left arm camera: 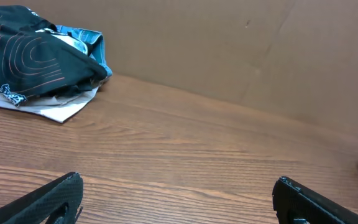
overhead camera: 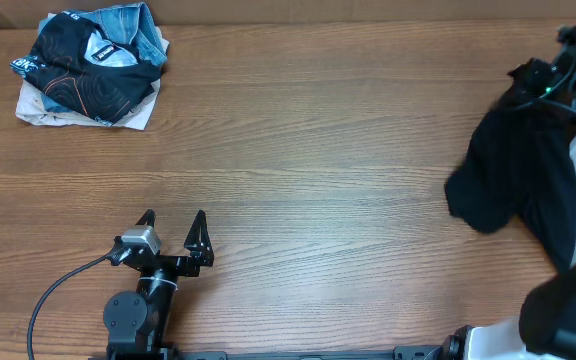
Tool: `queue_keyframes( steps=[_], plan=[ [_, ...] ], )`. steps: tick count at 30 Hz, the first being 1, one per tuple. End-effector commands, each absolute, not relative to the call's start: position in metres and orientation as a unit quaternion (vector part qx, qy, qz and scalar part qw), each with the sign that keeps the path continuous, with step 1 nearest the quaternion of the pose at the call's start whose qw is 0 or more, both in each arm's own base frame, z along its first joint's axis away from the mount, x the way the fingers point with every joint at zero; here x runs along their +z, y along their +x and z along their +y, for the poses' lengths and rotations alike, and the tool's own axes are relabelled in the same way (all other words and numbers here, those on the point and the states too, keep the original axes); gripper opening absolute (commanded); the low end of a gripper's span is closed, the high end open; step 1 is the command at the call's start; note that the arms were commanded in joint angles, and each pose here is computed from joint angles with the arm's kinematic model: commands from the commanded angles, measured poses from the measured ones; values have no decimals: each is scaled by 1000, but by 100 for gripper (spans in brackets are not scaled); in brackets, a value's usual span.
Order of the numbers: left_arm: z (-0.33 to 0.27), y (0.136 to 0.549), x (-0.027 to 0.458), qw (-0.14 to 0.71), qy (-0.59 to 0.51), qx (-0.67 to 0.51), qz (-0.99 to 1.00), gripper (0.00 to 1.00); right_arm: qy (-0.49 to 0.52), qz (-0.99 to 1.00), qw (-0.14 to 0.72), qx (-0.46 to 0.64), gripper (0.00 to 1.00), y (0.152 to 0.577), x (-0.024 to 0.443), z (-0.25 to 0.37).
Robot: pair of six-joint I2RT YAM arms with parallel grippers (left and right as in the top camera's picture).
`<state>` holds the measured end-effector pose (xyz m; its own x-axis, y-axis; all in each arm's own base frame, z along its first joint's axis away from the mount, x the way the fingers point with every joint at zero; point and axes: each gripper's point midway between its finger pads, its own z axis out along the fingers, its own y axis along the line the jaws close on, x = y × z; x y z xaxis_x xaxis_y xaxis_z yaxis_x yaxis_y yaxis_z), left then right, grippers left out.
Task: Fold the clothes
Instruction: 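Grasp the black T-shirt collar with the right gripper and lift, then drag the black T-shirt leftward to table center and release it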
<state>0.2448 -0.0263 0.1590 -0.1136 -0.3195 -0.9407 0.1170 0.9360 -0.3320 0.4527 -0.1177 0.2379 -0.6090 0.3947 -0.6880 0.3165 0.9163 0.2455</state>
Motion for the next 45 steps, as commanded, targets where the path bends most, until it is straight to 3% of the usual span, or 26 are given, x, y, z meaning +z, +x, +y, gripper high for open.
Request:
queue_keyframes(
  steps=[1, 14, 24, 35, 45],
  plan=[
    [-25, 245, 159, 667, -63, -155, 726, 100, 230, 861, 452, -32, 4, 446, 288, -145],
    [-25, 245, 159, 667, -63, -155, 726, 100, 233, 810, 534, -61, 4, 435, 401, -154],
    [-25, 245, 159, 667, -63, -155, 726, 100, 182, 813, 553, -15, 4, 421, 453, -101],
    [-25, 245, 159, 667, -63, -155, 726, 100, 27, 845, 507, 168, 4, 439, 434, 53],
    [-25, 245, 159, 667, -63, -155, 726, 100, -65, 897, 355, 255, 4, 470, 324, 179]
  ],
)
